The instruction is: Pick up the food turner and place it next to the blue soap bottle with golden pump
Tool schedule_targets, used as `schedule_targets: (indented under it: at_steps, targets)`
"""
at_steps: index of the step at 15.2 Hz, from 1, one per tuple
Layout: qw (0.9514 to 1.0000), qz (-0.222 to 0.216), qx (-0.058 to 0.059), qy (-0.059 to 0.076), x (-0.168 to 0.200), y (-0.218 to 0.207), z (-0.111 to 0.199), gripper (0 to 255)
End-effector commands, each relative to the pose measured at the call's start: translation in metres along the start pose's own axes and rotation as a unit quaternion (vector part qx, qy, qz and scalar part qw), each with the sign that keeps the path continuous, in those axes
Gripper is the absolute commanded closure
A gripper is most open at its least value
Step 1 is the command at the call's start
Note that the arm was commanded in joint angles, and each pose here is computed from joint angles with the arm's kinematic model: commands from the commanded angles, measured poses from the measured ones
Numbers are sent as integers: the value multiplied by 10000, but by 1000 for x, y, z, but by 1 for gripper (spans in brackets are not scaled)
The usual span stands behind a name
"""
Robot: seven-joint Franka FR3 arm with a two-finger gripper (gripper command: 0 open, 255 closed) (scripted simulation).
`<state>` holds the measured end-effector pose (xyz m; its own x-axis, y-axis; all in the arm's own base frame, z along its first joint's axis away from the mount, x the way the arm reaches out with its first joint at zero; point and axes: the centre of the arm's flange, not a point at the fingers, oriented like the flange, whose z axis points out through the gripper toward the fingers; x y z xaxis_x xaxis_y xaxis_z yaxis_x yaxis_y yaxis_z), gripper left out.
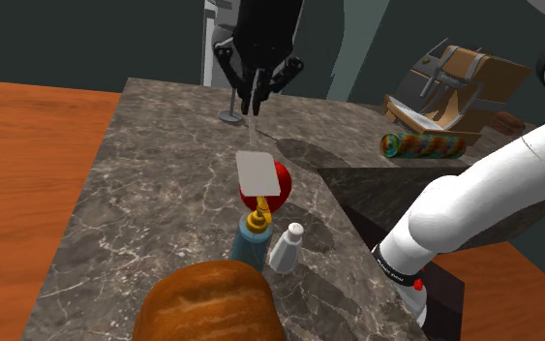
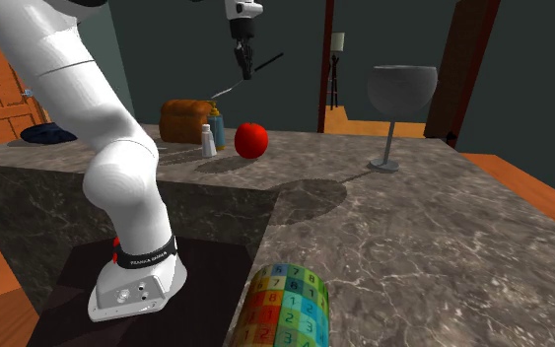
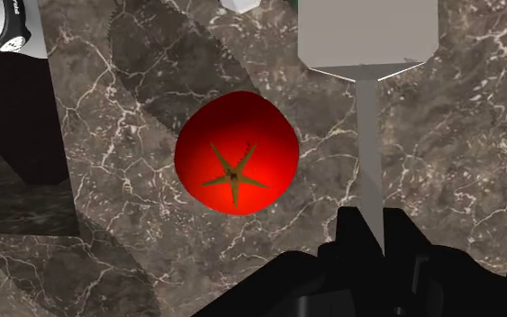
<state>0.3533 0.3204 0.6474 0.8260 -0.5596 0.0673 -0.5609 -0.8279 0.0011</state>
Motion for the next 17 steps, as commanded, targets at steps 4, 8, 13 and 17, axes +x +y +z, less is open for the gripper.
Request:
schedule_targets:
  at_steps: [4,8,13,17]
  targets:
    - [10000,8,7,-5,-42,-55,-1,255]
    - [10000,8,7,-5,-73,-98,-3,255]
    - [10000,8,7,-5,-99,-131,5,255]
    - [10000,8,7,-5,-100,-131,26,255]
